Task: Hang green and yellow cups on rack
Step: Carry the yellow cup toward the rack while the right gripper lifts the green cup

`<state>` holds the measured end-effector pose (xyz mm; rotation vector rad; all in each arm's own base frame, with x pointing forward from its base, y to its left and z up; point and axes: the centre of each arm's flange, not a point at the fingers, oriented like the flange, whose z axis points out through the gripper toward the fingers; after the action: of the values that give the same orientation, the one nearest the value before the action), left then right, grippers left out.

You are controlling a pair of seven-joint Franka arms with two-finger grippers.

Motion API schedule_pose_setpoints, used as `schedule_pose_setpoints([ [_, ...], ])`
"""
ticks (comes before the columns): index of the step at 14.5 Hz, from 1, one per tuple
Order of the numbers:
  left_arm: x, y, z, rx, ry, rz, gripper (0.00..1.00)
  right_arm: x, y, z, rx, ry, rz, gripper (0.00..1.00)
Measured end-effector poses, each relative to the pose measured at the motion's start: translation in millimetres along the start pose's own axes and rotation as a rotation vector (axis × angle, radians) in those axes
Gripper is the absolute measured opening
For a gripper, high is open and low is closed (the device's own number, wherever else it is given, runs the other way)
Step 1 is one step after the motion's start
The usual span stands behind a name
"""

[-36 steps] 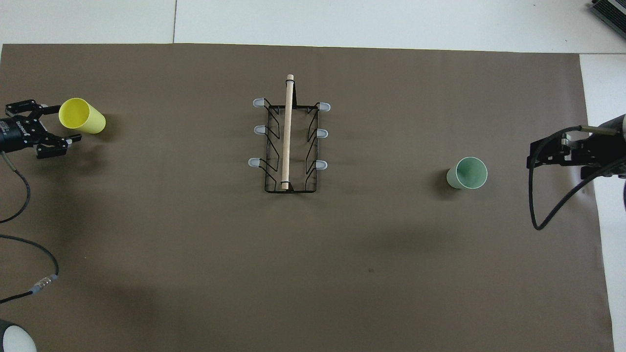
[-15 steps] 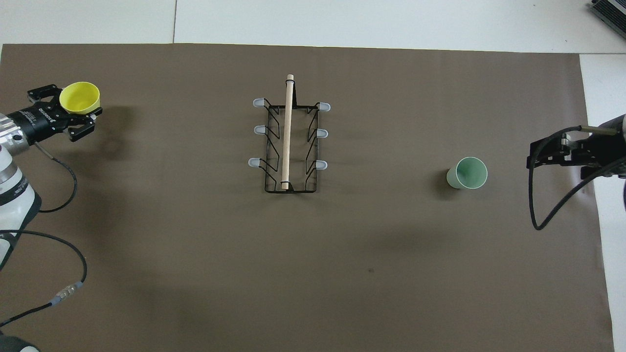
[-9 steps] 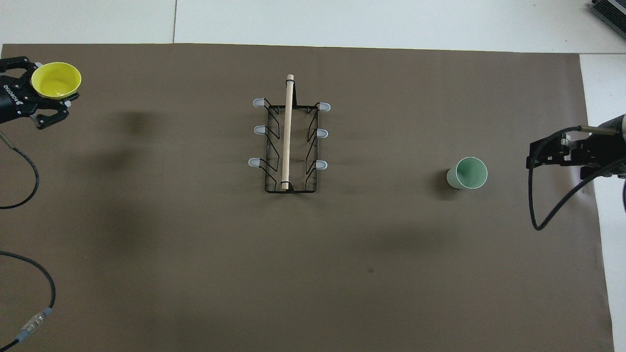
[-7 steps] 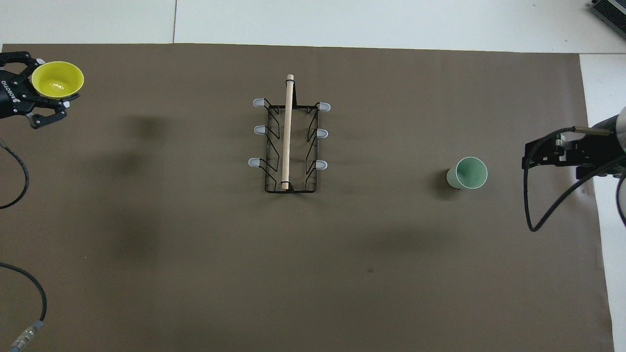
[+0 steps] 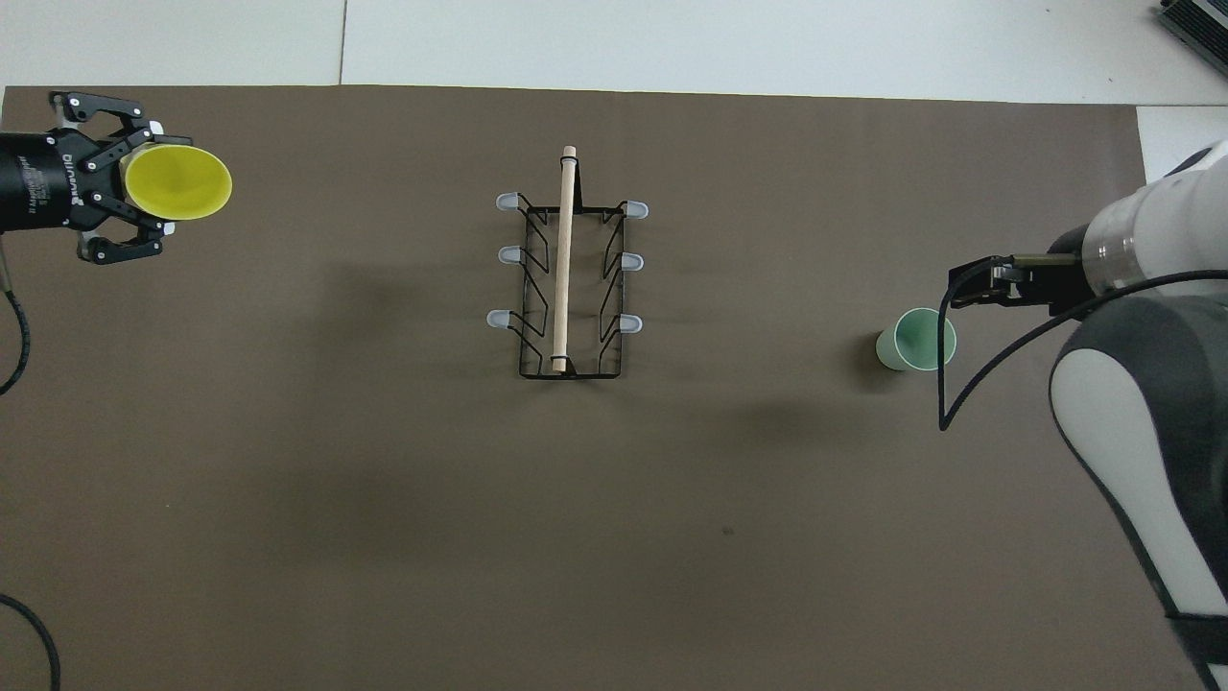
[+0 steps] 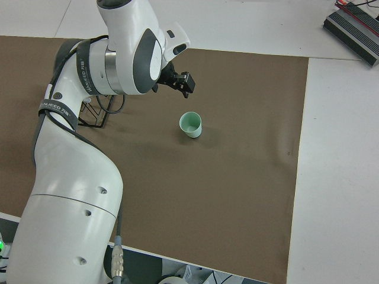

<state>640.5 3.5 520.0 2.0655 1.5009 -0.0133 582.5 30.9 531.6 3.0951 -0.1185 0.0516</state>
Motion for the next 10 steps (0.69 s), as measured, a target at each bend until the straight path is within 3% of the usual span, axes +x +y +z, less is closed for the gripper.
schedule_pose_setpoints([
  [3,-52.4,8.5,6.3,0.069,0.057,0.166,0.68,40.0,-4.3,52.7,-0.08,-0.044,-0.124,1.0],
  [6,-100.7,13.5,17.3,0.141,0.15,0.33,0.68,71.7,-30.1,112.7,-0.153,-0.105,-0.351,1.0],
  [10,-164.3,13.0,52.5,0.177,0.332,0.469,0.68,59.6,-86.8,171.3,-0.346,-0.264,-0.719,1.0],
])
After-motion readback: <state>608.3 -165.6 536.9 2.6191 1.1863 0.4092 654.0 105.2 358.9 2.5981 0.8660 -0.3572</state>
